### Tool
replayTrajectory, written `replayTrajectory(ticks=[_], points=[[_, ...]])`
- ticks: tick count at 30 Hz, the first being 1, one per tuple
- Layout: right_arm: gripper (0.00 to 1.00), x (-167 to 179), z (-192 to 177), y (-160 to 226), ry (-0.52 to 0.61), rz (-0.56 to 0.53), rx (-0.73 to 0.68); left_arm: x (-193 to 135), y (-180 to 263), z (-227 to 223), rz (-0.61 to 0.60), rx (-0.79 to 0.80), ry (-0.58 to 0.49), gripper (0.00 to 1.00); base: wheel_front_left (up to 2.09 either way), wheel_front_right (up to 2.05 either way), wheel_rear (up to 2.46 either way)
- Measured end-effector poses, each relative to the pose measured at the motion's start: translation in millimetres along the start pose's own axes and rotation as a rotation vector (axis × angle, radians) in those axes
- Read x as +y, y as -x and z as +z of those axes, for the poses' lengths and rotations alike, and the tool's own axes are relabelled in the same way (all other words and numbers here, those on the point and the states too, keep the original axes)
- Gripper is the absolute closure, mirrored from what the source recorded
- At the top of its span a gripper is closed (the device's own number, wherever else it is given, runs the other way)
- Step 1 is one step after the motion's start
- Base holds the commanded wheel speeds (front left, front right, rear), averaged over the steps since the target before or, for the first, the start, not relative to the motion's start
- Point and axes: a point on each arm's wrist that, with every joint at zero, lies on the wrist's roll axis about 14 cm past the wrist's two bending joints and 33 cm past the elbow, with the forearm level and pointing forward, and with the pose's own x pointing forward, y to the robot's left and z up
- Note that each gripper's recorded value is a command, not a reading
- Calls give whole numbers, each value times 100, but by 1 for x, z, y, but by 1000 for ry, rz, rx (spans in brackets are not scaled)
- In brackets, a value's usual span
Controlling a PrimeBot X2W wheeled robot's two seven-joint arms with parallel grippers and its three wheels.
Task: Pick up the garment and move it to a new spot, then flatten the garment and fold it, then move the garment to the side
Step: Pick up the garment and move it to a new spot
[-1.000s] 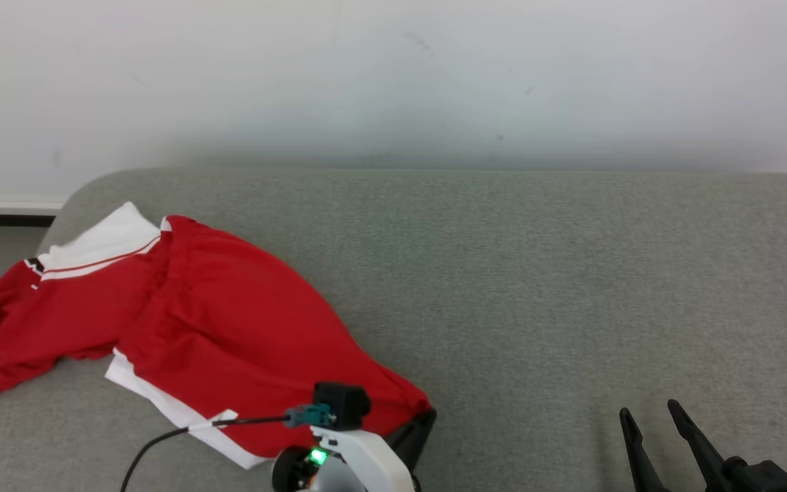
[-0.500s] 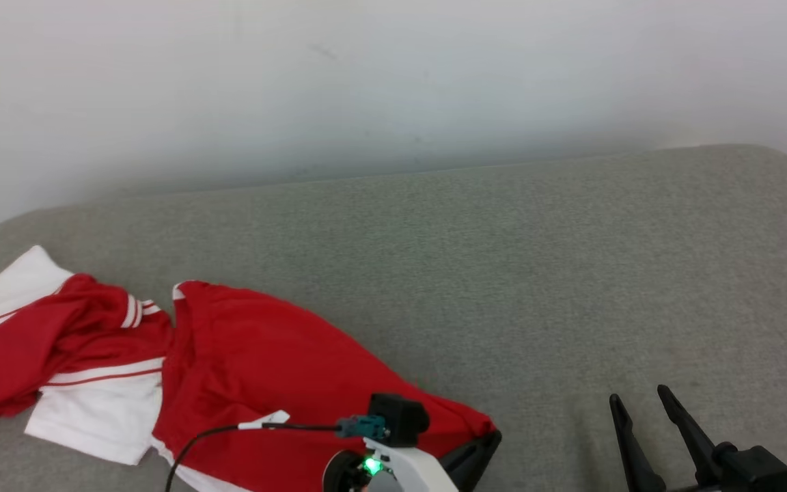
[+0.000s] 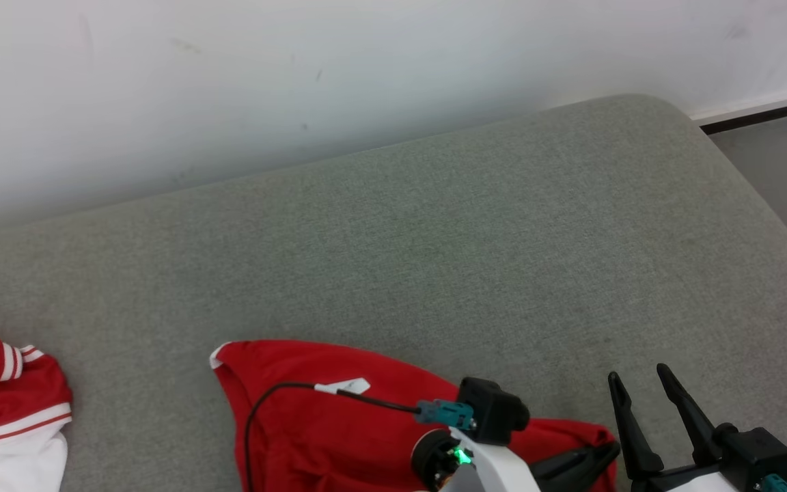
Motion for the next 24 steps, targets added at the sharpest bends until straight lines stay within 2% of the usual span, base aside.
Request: replayTrajectory(ticks=[3, 6, 10, 12, 15, 16, 17, 18, 19, 24], points=[[0, -8, -2, 3, 0, -27, 8, -17, -8, 3, -69, 7, -3, 100, 0, 0, 0], [0, -10, -4, 3, 0, -37, 15, -13, -14, 4, -54, 17, -56, 100, 0, 0, 0], [0, -9, -5, -2, -7, -36, 16, 27, -12, -13, 71, 79, -133, 100, 0, 0, 0], [0, -5, -7, -4, -7, -24, 21, 58, -5, -27, 167, 128, -183, 100, 0, 0, 0], [0, 1, -9, -8, -10, -9, 24, 94, 9, -41, 276, 174, -205, 100, 0, 0, 0], [0, 2, -9, -9, -11, -4, 25, 103, 14, -45, 304, 185, -217, 83, 0, 0, 0], [0, 4, -10, -11, -11, 1, 26, 110, 19, -48, 326, 187, -225, 62, 0, 0, 0], [0, 5, -10, -12, -12, 7, 28, 118, 24, -48, 352, 181, -225, 27, 0, 0, 0], [0, 7, -10, -13, -12, 12, 29, 124, 28, -49, 372, 178, -227, 0, 0, 0, 0], [0, 15, -12, -18, -13, 40, 31, 141, 45, -46, 445, 120, -212, 0, 0, 0, 0]])
